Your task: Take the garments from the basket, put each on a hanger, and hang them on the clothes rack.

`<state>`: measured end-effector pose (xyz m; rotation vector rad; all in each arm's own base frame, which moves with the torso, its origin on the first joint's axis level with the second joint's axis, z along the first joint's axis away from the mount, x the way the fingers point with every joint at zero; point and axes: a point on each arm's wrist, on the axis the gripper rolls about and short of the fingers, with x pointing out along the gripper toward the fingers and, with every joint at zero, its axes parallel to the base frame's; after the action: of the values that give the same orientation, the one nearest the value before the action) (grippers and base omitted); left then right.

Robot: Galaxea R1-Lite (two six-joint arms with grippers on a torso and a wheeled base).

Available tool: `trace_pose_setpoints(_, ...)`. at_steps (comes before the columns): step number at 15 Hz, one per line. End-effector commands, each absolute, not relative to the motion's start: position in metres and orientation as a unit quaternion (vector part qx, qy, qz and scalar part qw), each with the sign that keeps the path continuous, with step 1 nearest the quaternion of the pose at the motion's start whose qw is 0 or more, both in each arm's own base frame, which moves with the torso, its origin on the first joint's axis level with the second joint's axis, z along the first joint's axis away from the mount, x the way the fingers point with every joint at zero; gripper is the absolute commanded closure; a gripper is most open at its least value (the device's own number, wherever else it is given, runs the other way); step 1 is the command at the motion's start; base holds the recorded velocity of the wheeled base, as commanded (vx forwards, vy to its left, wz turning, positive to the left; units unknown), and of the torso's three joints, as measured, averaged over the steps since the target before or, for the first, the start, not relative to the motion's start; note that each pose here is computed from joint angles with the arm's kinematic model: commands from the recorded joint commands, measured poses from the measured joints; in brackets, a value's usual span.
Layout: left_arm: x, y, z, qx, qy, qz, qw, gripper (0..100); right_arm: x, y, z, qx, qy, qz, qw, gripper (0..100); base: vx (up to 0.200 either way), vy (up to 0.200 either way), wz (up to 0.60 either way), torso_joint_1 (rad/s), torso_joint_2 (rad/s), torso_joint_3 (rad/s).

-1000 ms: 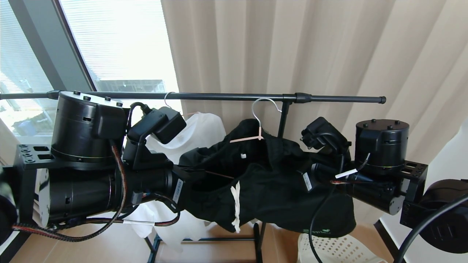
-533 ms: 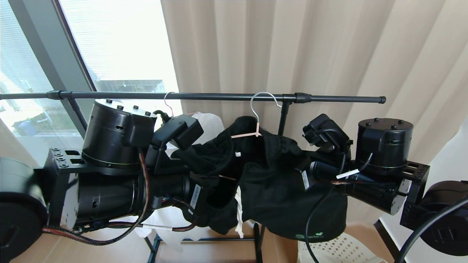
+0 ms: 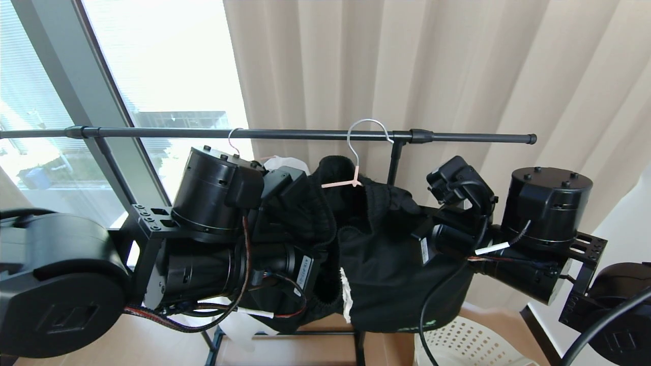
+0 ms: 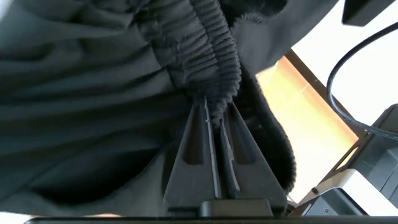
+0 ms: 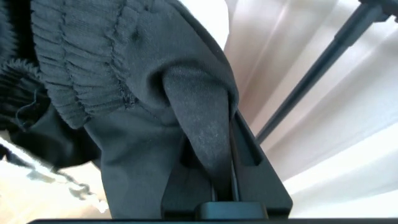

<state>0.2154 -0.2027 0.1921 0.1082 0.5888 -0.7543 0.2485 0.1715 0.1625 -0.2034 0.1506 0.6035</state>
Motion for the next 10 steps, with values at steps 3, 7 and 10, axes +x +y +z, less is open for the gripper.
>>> trace_pose_setpoints(3,0.2178,-0.2052,0.1889,0.05,0.287,-0.361,0.886,0,0.2469,0.1707,0.1592,-0.102,0.079,0.297,0.946,100,0.0,0.0,0.0,0.0,0.0,0.0)
trace_pose_setpoints(7,0.2174,-0.2062,0.1927,0.04,0.271,-0.356,0.893,0,0.2456,0.1704,0.1605,-0.1,0.073,0.299,0.946,100,0.0,0.0,0.0,0.0,0.0,0.0)
trace_pose_setpoints(10,0.2137,-0.2109,0.1925,0.037,0.259,-0.367,0.893,0,0.2433,0.1696,0.1581,-0.099,0.076,0.32,0.939,100,0.0,0.0,0.0,0.0,0.0,0.0)
